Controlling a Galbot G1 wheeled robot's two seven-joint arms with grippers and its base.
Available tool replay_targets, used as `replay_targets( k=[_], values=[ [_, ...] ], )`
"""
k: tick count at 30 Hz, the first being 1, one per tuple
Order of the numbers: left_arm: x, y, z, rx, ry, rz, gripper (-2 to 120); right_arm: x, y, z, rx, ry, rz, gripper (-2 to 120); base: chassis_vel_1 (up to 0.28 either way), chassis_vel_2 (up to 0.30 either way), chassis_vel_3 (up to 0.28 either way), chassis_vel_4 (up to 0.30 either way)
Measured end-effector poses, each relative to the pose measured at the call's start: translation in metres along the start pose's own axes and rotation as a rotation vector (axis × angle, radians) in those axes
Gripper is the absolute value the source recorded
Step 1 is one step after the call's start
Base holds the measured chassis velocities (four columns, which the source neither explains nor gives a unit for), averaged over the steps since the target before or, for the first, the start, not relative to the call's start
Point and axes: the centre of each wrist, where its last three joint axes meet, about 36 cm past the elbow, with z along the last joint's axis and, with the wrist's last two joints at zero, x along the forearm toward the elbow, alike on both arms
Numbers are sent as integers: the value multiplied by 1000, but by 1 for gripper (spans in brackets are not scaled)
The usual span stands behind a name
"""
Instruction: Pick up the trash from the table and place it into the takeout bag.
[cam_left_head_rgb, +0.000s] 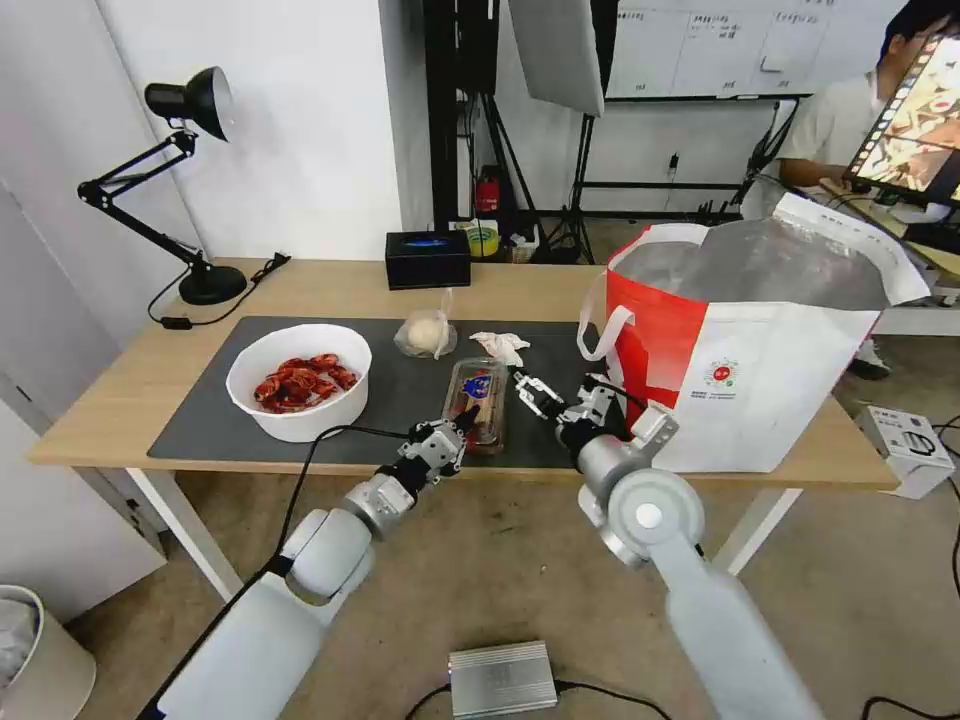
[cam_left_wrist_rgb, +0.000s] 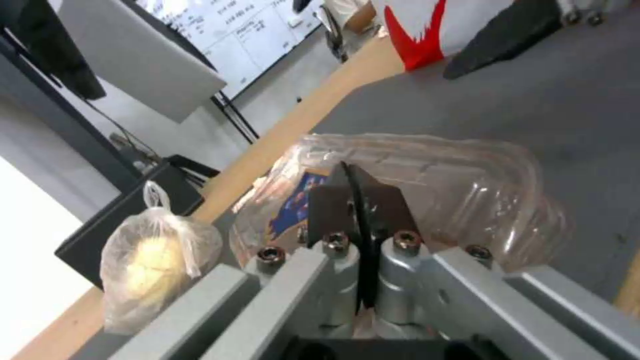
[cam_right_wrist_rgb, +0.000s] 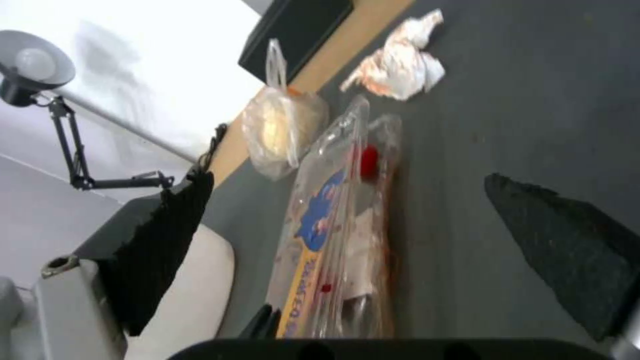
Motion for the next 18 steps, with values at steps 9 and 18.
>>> replay_targets(
  k=[9, 18],
  values=[
    [-5, -6, 3, -8, 11, 5, 0, -2, 1, 8, -35, 13, 3, 100, 0, 0, 0, 0],
    [-4, -9, 6, -12, 17, 7, 0, -2, 2, 10, -39, 13, 5, 100, 0, 0, 0, 0]
  ],
)
